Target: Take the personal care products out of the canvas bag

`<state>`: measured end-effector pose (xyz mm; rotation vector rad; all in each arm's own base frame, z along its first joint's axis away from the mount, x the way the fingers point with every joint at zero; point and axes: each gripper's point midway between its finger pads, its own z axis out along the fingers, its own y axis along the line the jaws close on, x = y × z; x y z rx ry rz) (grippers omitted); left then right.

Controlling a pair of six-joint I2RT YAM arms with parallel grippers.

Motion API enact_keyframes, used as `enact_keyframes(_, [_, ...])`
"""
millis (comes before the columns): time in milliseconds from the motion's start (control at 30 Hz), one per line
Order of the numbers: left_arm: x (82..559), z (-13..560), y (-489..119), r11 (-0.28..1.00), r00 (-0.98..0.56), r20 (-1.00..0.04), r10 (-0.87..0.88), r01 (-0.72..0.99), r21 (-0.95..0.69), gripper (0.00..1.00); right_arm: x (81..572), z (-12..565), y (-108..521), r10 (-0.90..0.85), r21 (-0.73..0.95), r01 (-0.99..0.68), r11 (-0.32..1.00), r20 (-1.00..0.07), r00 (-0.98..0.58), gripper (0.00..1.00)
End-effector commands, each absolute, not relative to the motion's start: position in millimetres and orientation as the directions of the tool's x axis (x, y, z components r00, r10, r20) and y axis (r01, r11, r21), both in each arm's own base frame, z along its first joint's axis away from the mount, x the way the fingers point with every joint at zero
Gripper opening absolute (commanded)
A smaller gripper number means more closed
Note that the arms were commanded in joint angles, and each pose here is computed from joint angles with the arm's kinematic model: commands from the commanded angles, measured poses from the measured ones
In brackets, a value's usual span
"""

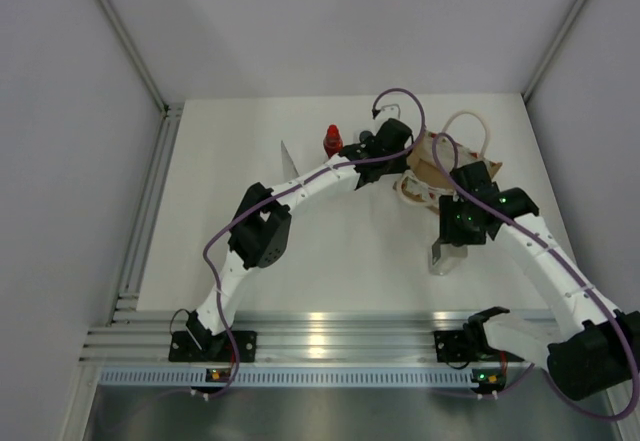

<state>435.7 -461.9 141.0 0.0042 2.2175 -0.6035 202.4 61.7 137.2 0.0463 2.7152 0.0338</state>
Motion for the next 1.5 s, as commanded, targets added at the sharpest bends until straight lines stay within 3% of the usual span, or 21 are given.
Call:
enact_keyframes(0, [441.4,180.1,-460.8,0.866,-0.624,-0.751,-0.216,0.233,-0.443,0.0,235.4,154.6,73.9,0.064,0.07,0.031,0.997,-0.547,-0.835,0.0])
enact_keyframes(33, [441.5,181.7,-461.6,0.863,-0.623,-0.751,-0.217,0.237,-0.446,0.0,235.8,154.1,74.3,0.063,0.068,0.031,0.997,-0.546,-0.835,0.0])
enact_keyframes(67, [440.4,183.9,-462.4,0.86,-0.625,-0.75,-0.216,0.242,-0.45,0.1,236.3,154.3,73.7,0.063,0.066,0.032,0.997,-0.547,-0.835,0.0])
enact_keyframes(133, [440.2,187.2,-463.7,0.855,-0.624,-0.751,-0.217,0.249,-0.455,0.18,236.8,154.9,74.3,0.062,0.067,0.03,0.997,-0.551,-0.832,0.0])
enact_keyframes(167, [439.5,189.0,-464.1,0.853,-0.624,-0.751,-0.217,0.254,-0.457,0.3,237.0,155.0,75.0,0.063,0.07,0.028,0.997,-0.551,-0.832,0.0])
enact_keyframes(267, [438.2,199.1,-464.9,0.843,-0.62,-0.751,-0.226,0.261,-0.47,0.38,237.1,154.4,76.1,0.063,0.076,0.025,0.997,-0.551,-0.832,0.0])
enact_keyframes(400, [437.8,221.1,-465.6,0.827,-0.601,-0.76,-0.247,0.278,-0.488,0.6,237.2,152.2,79.3,0.069,0.093,0.02,0.995,-0.552,-0.831,0.0])
enact_keyframes(633, [439.8,272.1,-461.1,0.805,-0.535,-0.794,-0.288,0.314,-0.504,0.79,235.2,146.3,79.3,0.068,0.094,0.02,0.995,-0.548,-0.834,0.0])
enact_keyframes(867, [442.0,310.4,-442.7,0.82,-0.456,-0.831,-0.318,0.308,-0.482,0.86,238.4,149.1,79.4,0.069,0.092,0.021,0.996,-0.552,-0.831,0.0])
enact_keyframes(900, [443.0,315.1,-437.7,0.827,-0.442,-0.837,-0.322,0.3,-0.476,0.96,238.7,148.8,78.6,0.067,0.087,0.022,0.996,-0.552,-0.831,0.0])
enact_keyframes(967, [441.7,331.2,-423.2,0.839,-0.406,-0.852,-0.332,0.286,-0.463,0.98,239.7,148.5,78.1,0.064,0.081,0.024,0.996,-0.55,-0.833,0.01])
enact_keyframes(1100, [442.3,356.8,-370.9,0.867,-0.354,-0.862,-0.362,0.213,-0.451,0.98,241.9,149.3,78.5,0.061,0.078,0.022,0.997,-0.551,-0.833,0.18])
enact_keyframes(1200, [431.1,375.1,-335.8,0.888,-0.307,-0.883,-0.356,0.183,-0.422,0.98,242.3,151.4,78.4,0.058,0.078,0.018,0.997,-0.557,-0.829,0.21])
enact_keyframes(1267, [419.4,387.4,-313.7,0.908,-0.279,-0.901,-0.333,0.162,-0.386,0.98,242.2,154.2,79.5,0.06,0.087,0.014,0.996,-0.563,-0.824,0.36])
enact_keyframes(1300, [415.2,389.6,-307.8,0.914,-0.276,-0.906,-0.321,0.159,-0.373,0.98,242.3,154.7,80.3,0.059,0.09,0.01,0.996,-0.564,-0.824,0.5])
enact_keyframes(1467, [390.6,392.4,-272.9,0.941,-0.276,-0.922,-0.271,0.124,-0.313,0.98,245.2,167.7,84.5,0.069,0.119,-0.001,0.993,-0.588,-0.806,0.66])
